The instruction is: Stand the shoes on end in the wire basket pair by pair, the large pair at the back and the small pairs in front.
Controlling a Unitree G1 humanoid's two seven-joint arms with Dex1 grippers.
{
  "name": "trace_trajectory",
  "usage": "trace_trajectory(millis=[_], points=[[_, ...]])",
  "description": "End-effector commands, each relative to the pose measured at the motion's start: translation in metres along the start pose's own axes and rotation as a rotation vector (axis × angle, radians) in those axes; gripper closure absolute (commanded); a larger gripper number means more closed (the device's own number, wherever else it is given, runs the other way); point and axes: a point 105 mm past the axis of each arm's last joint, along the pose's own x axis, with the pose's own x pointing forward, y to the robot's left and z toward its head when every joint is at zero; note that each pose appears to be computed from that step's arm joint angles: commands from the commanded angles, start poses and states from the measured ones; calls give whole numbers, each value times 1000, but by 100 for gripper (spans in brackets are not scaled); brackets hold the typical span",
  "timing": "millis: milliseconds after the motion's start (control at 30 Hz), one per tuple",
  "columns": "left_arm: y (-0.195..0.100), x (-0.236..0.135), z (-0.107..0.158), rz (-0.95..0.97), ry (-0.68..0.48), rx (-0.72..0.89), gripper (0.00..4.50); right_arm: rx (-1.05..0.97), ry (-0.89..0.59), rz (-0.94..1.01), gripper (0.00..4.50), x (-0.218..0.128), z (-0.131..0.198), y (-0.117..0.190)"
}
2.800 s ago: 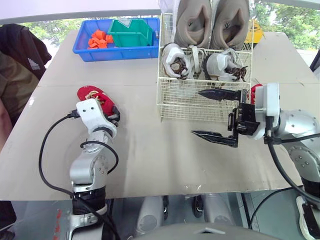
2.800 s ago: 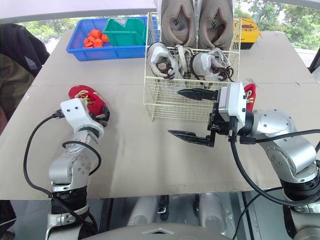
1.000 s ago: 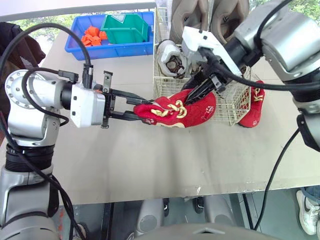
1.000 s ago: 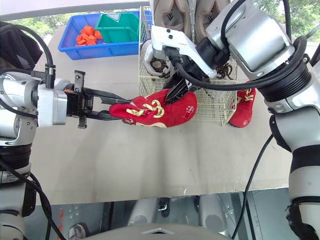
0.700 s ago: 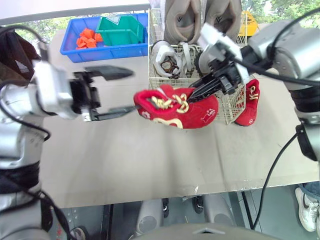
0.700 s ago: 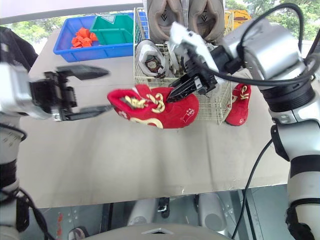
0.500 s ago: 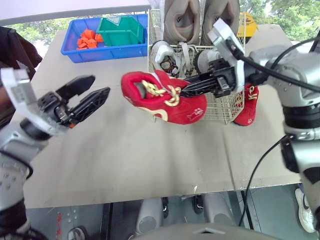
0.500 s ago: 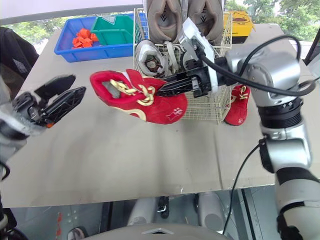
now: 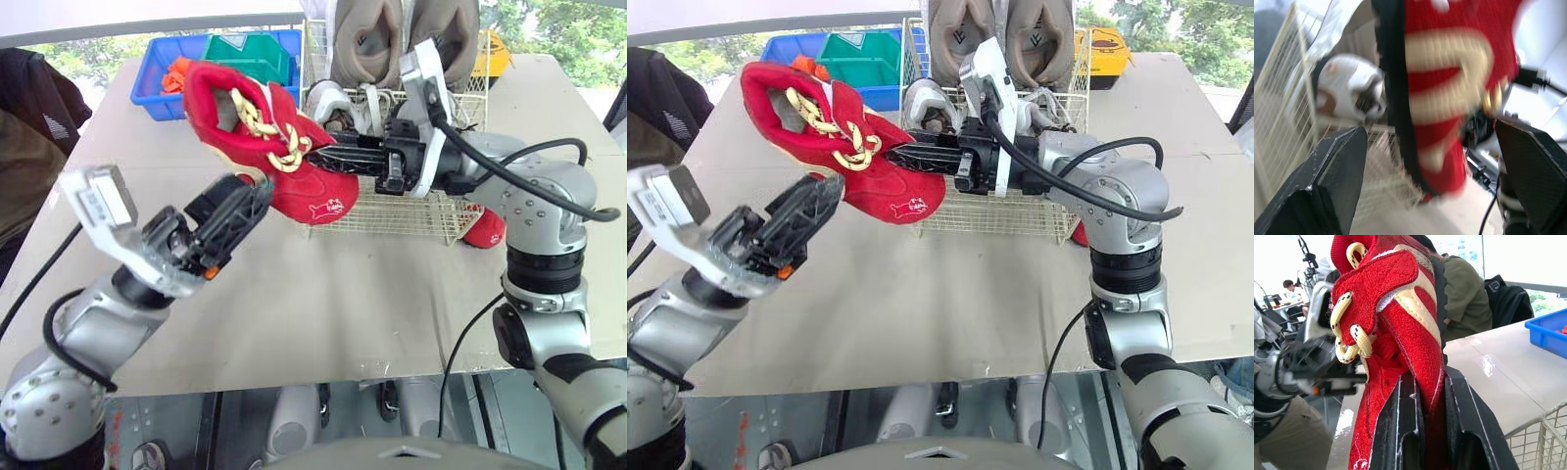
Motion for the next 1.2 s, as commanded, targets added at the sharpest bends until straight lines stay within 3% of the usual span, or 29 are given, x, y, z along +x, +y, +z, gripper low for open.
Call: trace_trajectory(millis=[33,200,267,333,500,600,667,867,1200], points=[[7,2,6,1,-34,7,133,-42,-34,15,450,0,6,12],[9,11,4,-48,-21,14,359,-47,-55,-17,450,2,1,15],[11,14,4,-68,-12,25,402,-39,-74,-23,450,2,3,15],[13,16,5,-83,-4,33,403,-37,-101,-53,450,2,7,10],[15,17,10,-102,11,47,403,-53,-124,-81,240,-9,11,9],[18,18,13,-110,29,63,403,-117,-155,-145,81,-19,15,8],[18,20,17,-127,41,88,403,-179,-165,-199,0,-27,16,8],[24,30,34,-204,116,262,403,-373,-248,-312,0,-67,11,32],[33,70,47,-387,154,582,403,-425,-10,-467,0,-113,-36,56]])
